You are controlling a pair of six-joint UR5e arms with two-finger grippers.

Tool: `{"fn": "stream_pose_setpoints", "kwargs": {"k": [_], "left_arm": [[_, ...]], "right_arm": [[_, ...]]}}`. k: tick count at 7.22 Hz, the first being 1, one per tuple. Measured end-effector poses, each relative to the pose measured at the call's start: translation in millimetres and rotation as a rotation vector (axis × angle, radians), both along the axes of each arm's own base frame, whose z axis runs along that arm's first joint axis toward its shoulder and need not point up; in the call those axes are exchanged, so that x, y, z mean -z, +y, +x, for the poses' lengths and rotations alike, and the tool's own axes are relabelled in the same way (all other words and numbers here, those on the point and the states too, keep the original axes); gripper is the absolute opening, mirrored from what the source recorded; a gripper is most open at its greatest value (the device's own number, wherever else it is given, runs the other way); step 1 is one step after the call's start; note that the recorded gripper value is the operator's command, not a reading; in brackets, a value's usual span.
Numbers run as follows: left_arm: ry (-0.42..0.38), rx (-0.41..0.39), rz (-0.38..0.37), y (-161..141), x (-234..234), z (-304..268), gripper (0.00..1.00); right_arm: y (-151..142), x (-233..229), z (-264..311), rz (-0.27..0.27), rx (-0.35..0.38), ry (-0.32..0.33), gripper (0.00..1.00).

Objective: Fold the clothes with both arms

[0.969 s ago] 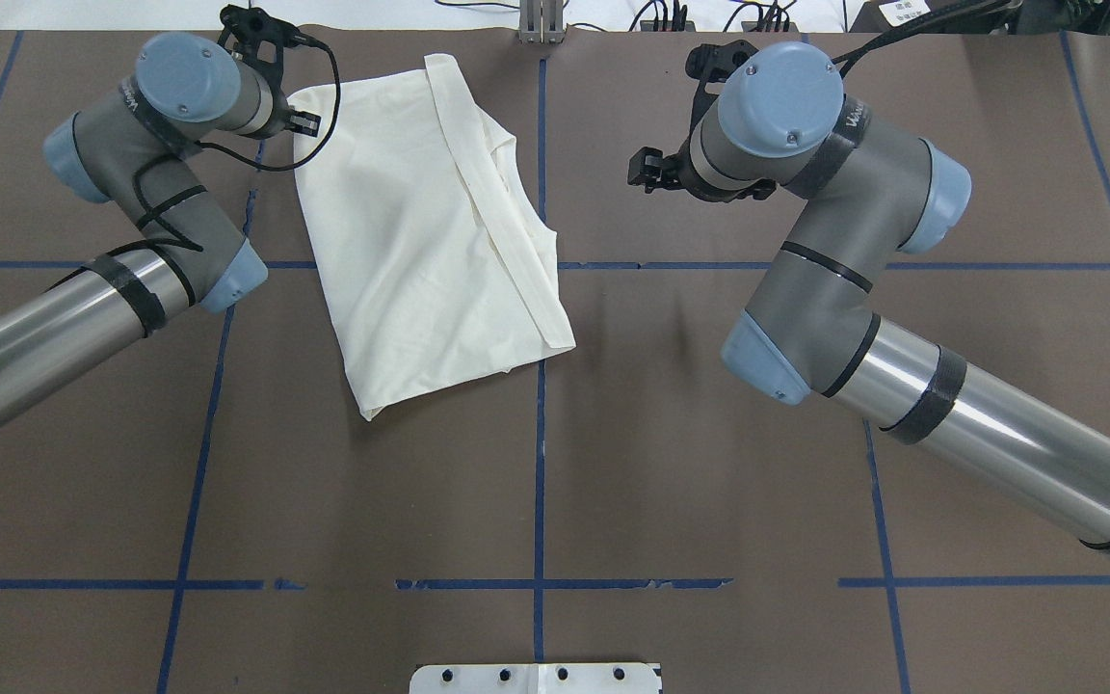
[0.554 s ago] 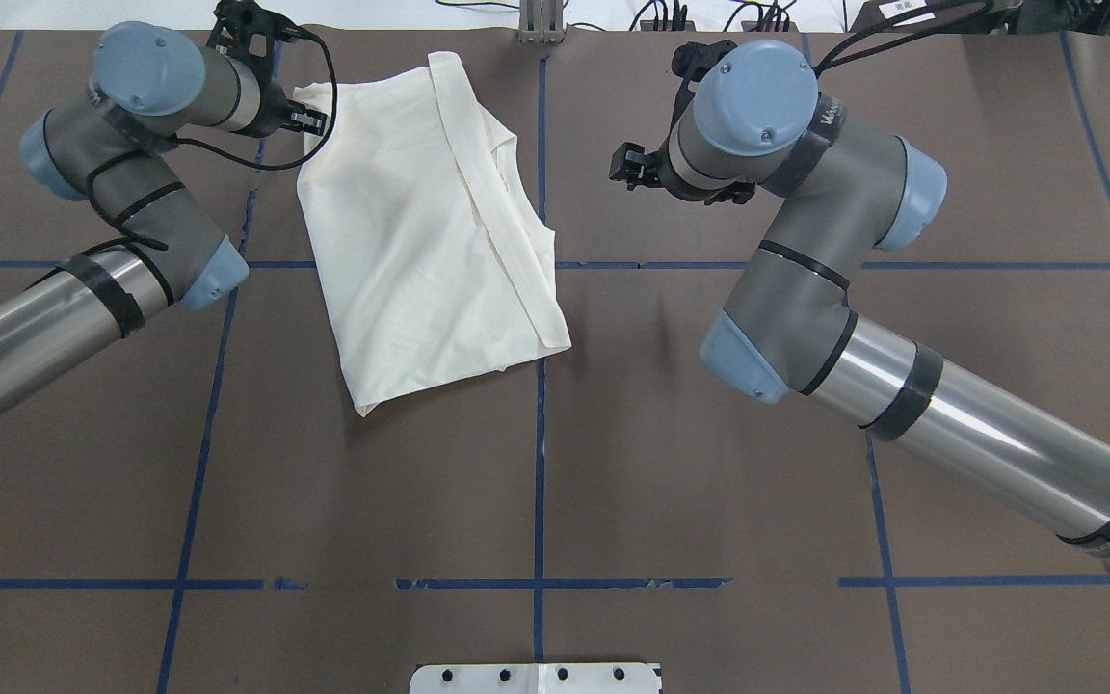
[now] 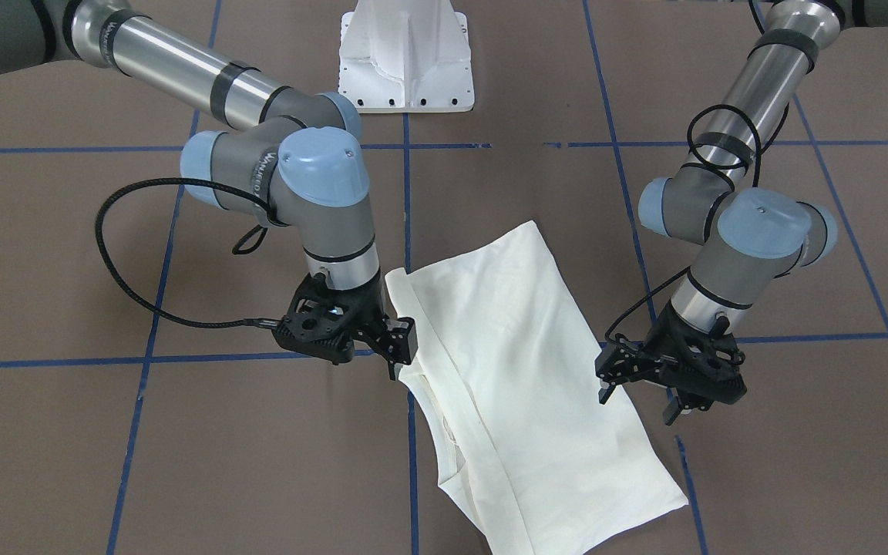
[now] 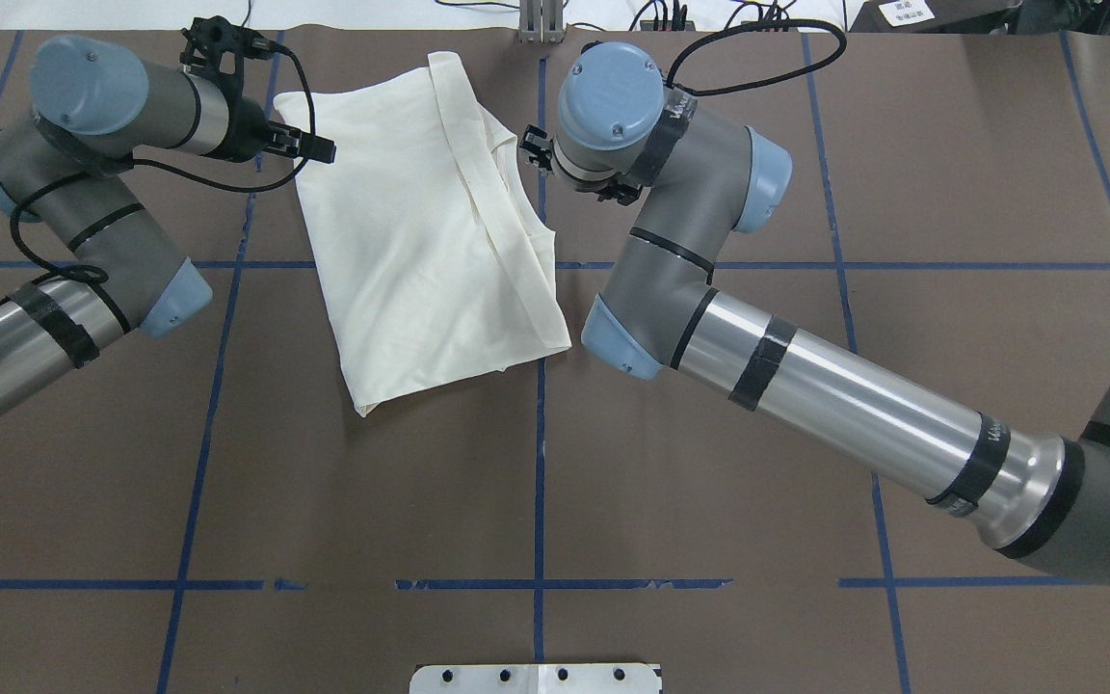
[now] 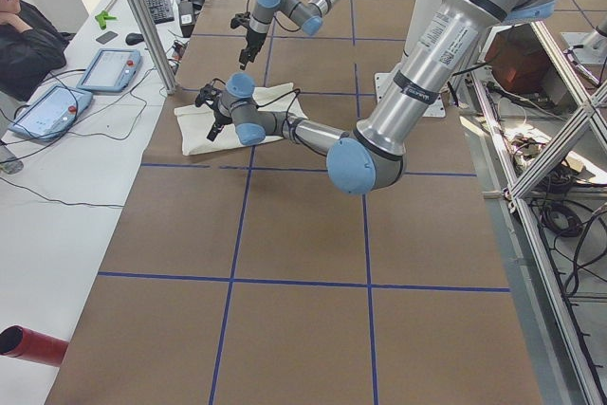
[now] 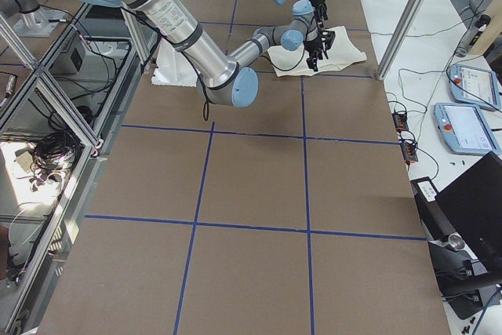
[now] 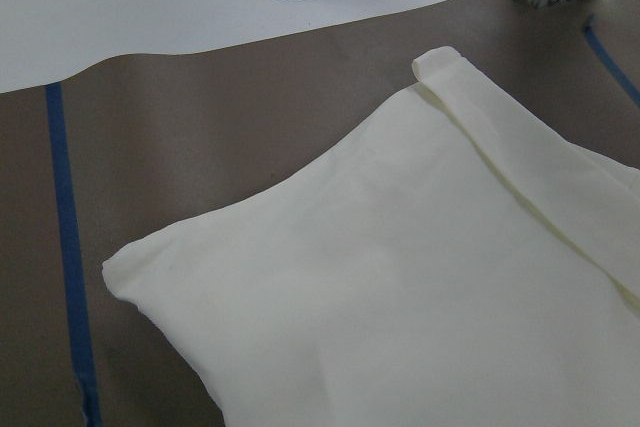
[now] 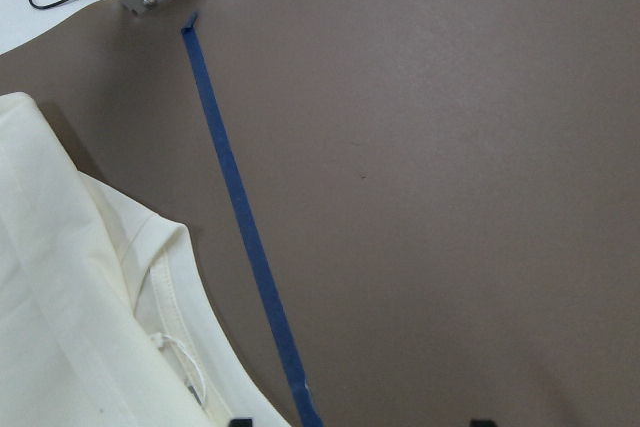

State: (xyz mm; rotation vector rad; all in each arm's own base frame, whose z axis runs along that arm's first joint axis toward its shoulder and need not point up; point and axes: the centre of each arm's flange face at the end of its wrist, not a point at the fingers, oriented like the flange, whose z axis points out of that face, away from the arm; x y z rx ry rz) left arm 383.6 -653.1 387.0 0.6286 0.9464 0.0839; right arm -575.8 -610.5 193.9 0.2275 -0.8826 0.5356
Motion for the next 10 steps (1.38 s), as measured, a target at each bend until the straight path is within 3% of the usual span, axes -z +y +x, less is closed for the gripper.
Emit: {"fn": "stream_pose_setpoints", "kwargs": {"k": [6,7,8,9,10], "left_arm": [[0.003,-0.005,0.001,7.9,-13.1,-1.4,1.00],[0.003,-0.005,0.002,8.6,-14.9,-1.9,1.00],[0.003,-0.005,0.001,9.0,-15.9,-2.2,1.00],[0.003,-0.005,0.001,9.2,-16.5,-2.3,1.00],[0.003,-0.006,0.001,9.5,-16.9,-2.1,1.00]], "right_arm": [[31.1,-22.7,-63.3,0.016,0.013,0.061,0.53],[33.7,-25.3,-67.0,0.017,0.014,0.069,0.37],[35.7,-26.7,-69.5,0.017,0.015,0.073,0.07],[37.1,-27.0,-71.0,0.016,0.016,0.073,0.00],[37.6,-26.5,-71.6,0.014,0.013,0.071,0.00]]}}
